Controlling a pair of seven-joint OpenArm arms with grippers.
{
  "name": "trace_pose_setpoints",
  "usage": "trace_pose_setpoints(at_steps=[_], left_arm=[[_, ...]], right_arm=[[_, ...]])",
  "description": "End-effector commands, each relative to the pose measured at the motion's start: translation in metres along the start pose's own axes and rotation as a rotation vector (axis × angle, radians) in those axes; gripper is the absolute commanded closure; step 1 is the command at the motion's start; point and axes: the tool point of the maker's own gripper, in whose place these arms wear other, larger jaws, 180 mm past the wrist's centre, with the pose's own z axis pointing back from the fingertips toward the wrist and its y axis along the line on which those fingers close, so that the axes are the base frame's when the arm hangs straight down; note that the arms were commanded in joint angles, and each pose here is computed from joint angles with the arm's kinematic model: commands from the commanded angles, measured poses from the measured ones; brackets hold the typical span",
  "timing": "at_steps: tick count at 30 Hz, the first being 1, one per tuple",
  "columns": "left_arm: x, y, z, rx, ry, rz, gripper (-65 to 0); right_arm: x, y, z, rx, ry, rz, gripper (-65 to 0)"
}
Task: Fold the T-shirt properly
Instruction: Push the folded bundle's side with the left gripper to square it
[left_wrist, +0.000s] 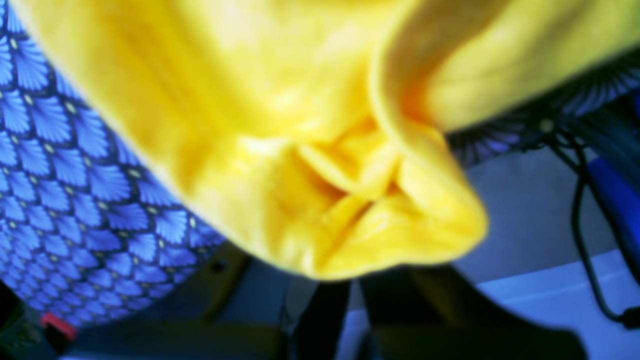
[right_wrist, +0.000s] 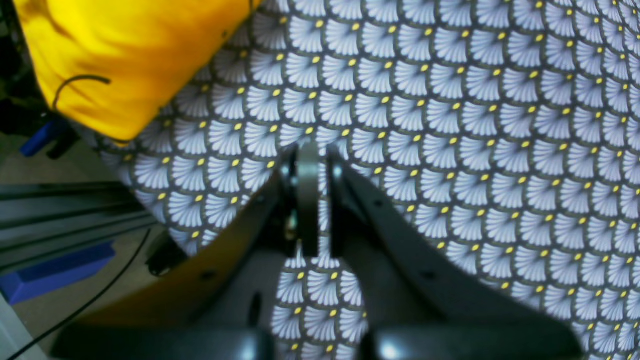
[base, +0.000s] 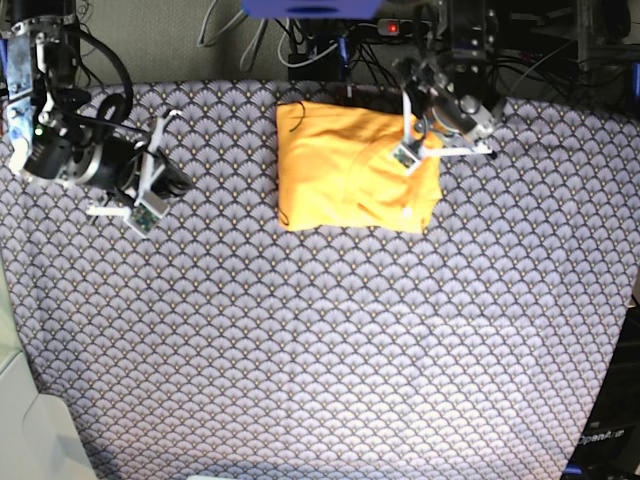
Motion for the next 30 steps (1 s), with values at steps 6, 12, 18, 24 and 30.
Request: trace_pose_setpoints(at_steps=[6, 12, 18, 24, 30], left_arm=[[0.023, 0.028, -0.002, 0.023, -0.071, 0.093, 0.0], [0.051, 0.035, 0.003, 0.022, -0.126, 0.133, 0.0], [0.08, 0.048, -0.001, 0.014, -0.165, 0.13, 0.0], [0.108, 0.058, -0.014, -0.027, -0.161, 0.116, 0.0], [0.148, 0.075, -0.012, -0.041, -0.252, 0.119, 0.0]], right_arm=[[0.008, -0.002, 0.004, -0.004, -0.029, 0.018, -0.8], [0.008, -0.002, 0.004, -0.004, -0.026, 0.017, -0.9], [0.002, 0.003, 0.003, 0.008, -0.016, 0.008, -0.9], [0.001, 0.003, 0.003, 0.009, -0.014, 0.007, -0.9], [-0.009, 0.012, 0.002, 0.029, 0.007, -0.008, -1.0]])
